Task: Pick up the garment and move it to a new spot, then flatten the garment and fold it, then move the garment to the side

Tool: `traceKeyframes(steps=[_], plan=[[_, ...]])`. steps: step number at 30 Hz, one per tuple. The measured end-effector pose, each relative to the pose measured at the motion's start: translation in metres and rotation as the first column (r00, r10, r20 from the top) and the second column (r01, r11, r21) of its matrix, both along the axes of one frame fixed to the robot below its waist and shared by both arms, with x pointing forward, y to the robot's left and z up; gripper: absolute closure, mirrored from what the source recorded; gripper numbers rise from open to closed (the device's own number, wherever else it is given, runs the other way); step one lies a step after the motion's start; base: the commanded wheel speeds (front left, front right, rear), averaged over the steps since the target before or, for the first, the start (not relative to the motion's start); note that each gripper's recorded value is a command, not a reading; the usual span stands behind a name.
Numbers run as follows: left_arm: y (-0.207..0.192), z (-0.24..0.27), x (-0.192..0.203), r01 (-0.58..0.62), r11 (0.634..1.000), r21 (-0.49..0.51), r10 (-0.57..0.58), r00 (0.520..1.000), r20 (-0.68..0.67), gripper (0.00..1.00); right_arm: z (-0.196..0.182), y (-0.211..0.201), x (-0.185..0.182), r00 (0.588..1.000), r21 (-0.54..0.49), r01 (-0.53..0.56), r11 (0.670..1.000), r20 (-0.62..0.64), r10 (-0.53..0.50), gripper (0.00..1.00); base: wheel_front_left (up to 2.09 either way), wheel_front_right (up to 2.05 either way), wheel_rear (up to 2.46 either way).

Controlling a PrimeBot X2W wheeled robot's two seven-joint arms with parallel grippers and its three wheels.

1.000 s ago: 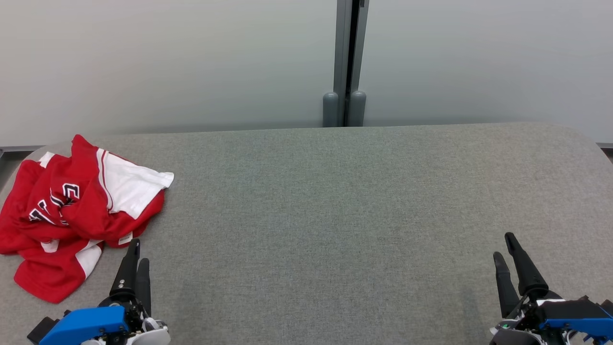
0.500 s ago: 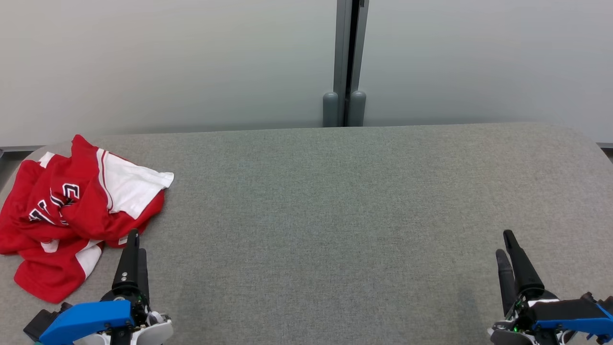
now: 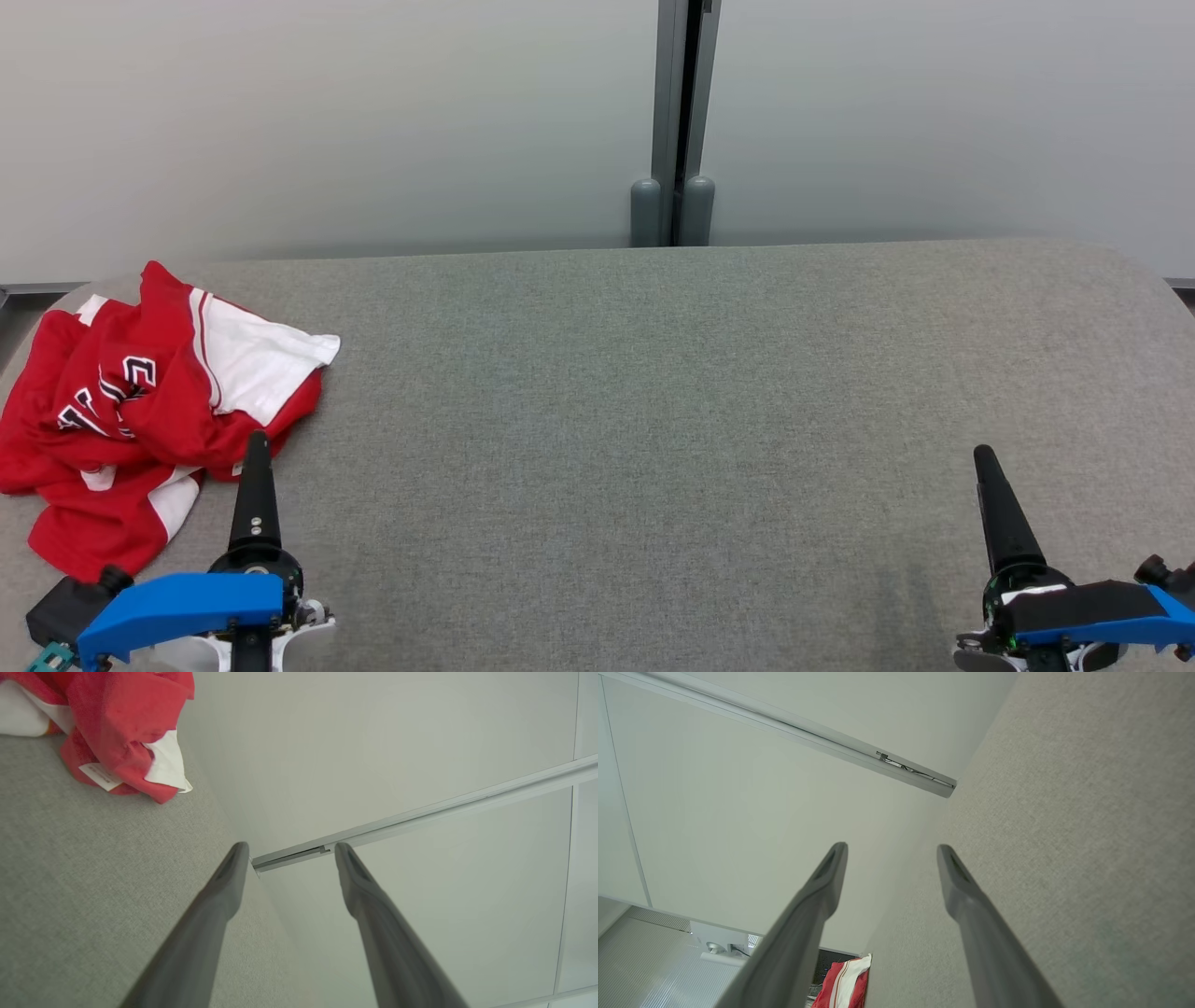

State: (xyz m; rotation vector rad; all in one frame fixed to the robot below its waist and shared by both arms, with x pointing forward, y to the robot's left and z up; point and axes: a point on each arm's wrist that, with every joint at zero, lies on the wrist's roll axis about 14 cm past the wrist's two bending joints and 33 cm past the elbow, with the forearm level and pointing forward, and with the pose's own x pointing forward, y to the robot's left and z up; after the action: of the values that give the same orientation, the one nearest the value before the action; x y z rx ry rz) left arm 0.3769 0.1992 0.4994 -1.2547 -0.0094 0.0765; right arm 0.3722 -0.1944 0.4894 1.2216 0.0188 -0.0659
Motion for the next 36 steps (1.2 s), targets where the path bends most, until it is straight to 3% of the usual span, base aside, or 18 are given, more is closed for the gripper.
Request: traceKeyframes(steps=[12, 22, 36], plan=[[-0.006, 0.008, 0.001, 0.009, 0.963, 0.268, -0.008, 1.000, -0.003, 0.00, 0.006, 0.005, -0.002, 1.000, -0.204, -0.015, 0.979, 0.018, 0.019, 0.00, 0.00, 0.00, 0.00], [-0.018, 0.005, -0.003, 0.041, 0.873, 0.486, -0.037, 0.999, -0.019, 0.00, 0.007, 0.011, -0.004, 0.999, -0.347, -0.029, 0.937, 0.025, 0.041, 0.00, 0.00, 0.00, 0.00], [-0.017, 0.001, -0.007, 0.038, 0.760, 0.649, -0.025, 0.999, -0.029, 0.00, 0.011, 0.019, -0.005, 0.997, -0.510, -0.040, 0.859, 0.041, 0.071, 0.00, 0.00, 0.00, 0.00]])
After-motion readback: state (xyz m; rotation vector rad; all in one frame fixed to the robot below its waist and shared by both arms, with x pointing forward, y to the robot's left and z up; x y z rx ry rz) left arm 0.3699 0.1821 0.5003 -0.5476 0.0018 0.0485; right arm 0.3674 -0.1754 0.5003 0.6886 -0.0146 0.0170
